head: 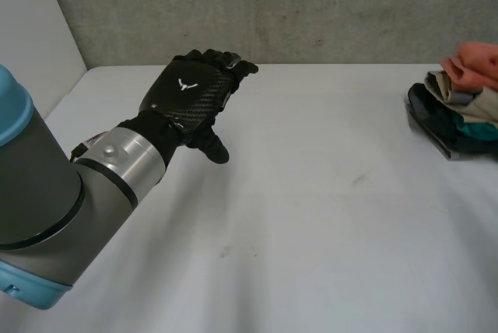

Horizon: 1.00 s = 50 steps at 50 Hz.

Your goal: Fold the laundry.

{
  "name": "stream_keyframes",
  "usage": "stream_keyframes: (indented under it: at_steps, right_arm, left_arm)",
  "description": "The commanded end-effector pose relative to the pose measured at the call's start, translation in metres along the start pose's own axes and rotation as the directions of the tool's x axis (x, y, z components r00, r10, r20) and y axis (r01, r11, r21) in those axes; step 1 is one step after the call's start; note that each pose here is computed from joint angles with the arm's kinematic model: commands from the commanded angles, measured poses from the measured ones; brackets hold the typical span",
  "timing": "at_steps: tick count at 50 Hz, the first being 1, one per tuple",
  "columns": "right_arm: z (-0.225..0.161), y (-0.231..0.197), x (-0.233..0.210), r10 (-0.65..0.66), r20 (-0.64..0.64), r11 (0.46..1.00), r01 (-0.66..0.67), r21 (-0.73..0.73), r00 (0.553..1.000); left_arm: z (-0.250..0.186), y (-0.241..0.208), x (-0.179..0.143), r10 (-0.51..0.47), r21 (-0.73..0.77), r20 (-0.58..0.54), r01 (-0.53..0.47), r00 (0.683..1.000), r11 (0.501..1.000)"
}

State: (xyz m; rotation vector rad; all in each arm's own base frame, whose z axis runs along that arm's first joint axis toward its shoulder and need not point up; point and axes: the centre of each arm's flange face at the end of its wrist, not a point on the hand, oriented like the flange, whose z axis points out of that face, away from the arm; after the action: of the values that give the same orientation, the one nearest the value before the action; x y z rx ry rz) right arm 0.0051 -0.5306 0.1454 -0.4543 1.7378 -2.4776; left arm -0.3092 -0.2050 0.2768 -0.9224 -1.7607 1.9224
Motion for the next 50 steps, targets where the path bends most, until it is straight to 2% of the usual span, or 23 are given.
stream_keyframes:
  at_steps: [1,6,13,21,28,31,32,33,34,35,38,39,40,41,44,45,48,49,50]
  right_arm:
    - [-0.016,0.009,0.015,-0.003,0.003,1.000,0.003,-0.028,1.000]
    - [-0.011,-0.008,0.021,-0.026,0.006,1.000,0.026,0.006,1.000]
    - [-0.009,-0.063,0.028,-0.029,-0.055,1.000,0.030,0.009,0.998]
    - [-0.022,-0.091,0.027,0.015,-0.084,0.992,-0.025,-0.122,0.996]
    - [-0.056,-0.111,0.061,-0.132,-0.191,0.947,0.067,-0.314,0.973]
    - [-0.076,-0.116,0.092,-0.283,-0.304,0.891,0.132,-0.434,0.910]
    - [-0.088,-0.119,0.112,-0.385,-0.370,0.848,0.166,-0.504,0.845]
    - [-0.092,-0.121,0.122,-0.440,-0.393,0.823,0.187,-0.536,0.807]
    - [-0.098,-0.129,0.136,-0.537,-0.427,0.778,0.231,-0.584,0.728]
    - [-0.099,-0.135,0.141,-0.577,-0.440,0.758,0.252,-0.601,0.688]
    - [-0.093,-0.153,0.149,-0.654,-0.474,0.732,0.337,-0.592,0.589]
    - [-0.089,-0.158,0.147,-0.650,-0.484,0.742,0.355,-0.569,0.586]
    - [-0.084,-0.163,0.142,-0.641,-0.492,0.756,0.371,-0.540,0.590]
    - [-0.072,-0.173,0.125,-0.601,-0.501,0.793,0.387,-0.471,0.622]
    - [-0.060,-0.197,0.096,-0.508,-0.513,0.860,0.368,-0.355,0.692]
    - [-0.057,-0.213,0.074,-0.431,-0.509,0.902,0.334,-0.275,0.745]
    - [-0.056,-0.233,0.041,-0.319,-0.470,0.948,0.269,-0.172,0.823]
    - [-0.057,-0.246,0.013,-0.246,-0.412,0.969,0.221,-0.109,0.877]
    - [-0.058,-0.249,0.001,-0.217,-0.381,0.976,0.197,-0.090,0.899]
  left_arm:
    - [-0.001,-0.001,0.002,0.002,0.002,-0.006,-0.002,1.000,1.000]
    - [-0.001,-0.004,0.007,0.003,0.012,-0.019,-0.003,1.000,1.000]
    - [-0.002,-0.008,0.009,0.008,0.027,-0.024,-0.008,1.000,1.000]
    - [-0.002,-0.009,0.009,0.007,0.031,-0.025,-0.006,1.000,1.000]
    - [-0.004,-0.010,0.009,0.006,0.032,-0.023,-0.005,1.000,0.999]
    - [-0.004,-0.010,0.010,0.006,0.032,-0.025,-0.005,1.000,0.999]
    - [-0.004,-0.010,0.010,0.004,0.032,-0.025,-0.004,1.000,0.999]
    - [-0.004,-0.012,0.009,0.005,0.038,-0.023,-0.004,1.000,0.999]
    - [-0.004,-0.013,0.009,0.004,0.041,-0.021,-0.003,1.000,0.999]
    - [-0.005,-0.017,0.008,0.006,0.049,-0.019,-0.005,1.000,0.999]
    - [-0.008,-0.028,0.005,0.010,0.083,-0.005,-0.009,1.000,0.996]
    - [-0.009,-0.032,0.004,0.010,0.094,-0.002,-0.009,1.000,0.996]
    - [-0.009,-0.034,0.003,0.011,0.102,0.003,-0.011,1.000,0.995]
    - [-0.009,-0.038,0.001,0.010,0.111,0.010,-0.011,1.000,0.994]
    - [-0.012,-0.052,-0.004,-0.009,0.153,0.029,0.005,1.000,0.988]
    - [-0.014,-0.057,-0.007,-0.030,0.166,0.041,0.022,0.999,0.986]
    - [-0.017,-0.065,-0.017,-0.069,0.187,0.089,0.051,0.994,0.981]
    - [-0.018,-0.068,-0.029,-0.093,0.199,0.144,0.063,0.985,0.978]
    - [-0.019,-0.069,-0.033,-0.102,0.202,0.165,0.068,0.981,0.977]
